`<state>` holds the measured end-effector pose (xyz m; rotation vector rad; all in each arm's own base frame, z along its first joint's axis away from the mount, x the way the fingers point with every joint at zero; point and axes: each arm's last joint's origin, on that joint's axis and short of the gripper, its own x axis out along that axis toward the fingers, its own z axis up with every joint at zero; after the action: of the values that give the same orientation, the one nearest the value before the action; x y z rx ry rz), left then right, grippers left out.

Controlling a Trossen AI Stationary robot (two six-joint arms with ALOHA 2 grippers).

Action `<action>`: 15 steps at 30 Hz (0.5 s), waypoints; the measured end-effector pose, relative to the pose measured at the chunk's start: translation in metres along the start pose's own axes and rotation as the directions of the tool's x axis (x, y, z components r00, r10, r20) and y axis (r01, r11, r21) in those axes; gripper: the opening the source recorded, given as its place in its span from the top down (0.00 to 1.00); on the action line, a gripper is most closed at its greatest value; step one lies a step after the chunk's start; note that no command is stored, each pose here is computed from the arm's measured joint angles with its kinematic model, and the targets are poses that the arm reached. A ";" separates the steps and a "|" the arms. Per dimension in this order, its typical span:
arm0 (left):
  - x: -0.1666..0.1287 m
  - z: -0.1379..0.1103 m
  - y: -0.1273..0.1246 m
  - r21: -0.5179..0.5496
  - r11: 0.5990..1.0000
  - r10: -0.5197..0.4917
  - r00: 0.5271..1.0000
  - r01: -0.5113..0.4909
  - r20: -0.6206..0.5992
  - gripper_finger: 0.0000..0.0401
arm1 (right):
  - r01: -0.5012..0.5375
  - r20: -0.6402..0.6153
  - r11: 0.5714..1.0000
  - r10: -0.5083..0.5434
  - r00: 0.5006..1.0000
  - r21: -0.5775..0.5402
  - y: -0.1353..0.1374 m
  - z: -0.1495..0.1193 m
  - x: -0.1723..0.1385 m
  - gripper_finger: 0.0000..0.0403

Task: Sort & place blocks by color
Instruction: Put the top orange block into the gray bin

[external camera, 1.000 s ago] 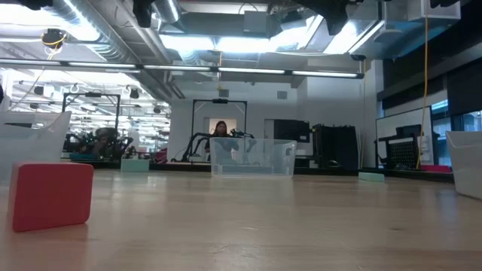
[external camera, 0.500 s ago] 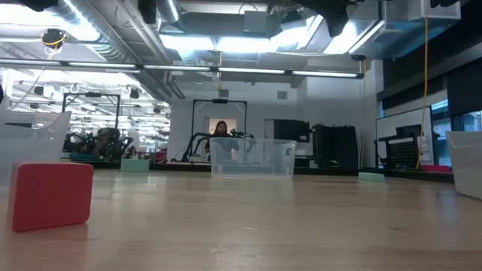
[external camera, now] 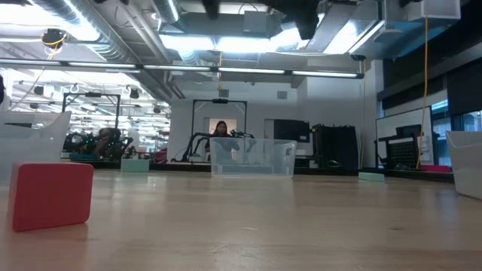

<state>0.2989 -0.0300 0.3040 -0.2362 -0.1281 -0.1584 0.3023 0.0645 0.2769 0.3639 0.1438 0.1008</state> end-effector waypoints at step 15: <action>0.013 -0.003 -0.009 -0.001 0.998 0.066 0.998 -0.066 0.004 0.71 | 0.051 0.071 0.998 -0.048 0.996 -0.040 0.004 0.014 0.002 0.30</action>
<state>0.3105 -0.0410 0.3049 -0.2410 -0.1245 -0.0924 0.3061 0.0633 0.2908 0.3211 0.0814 0.0422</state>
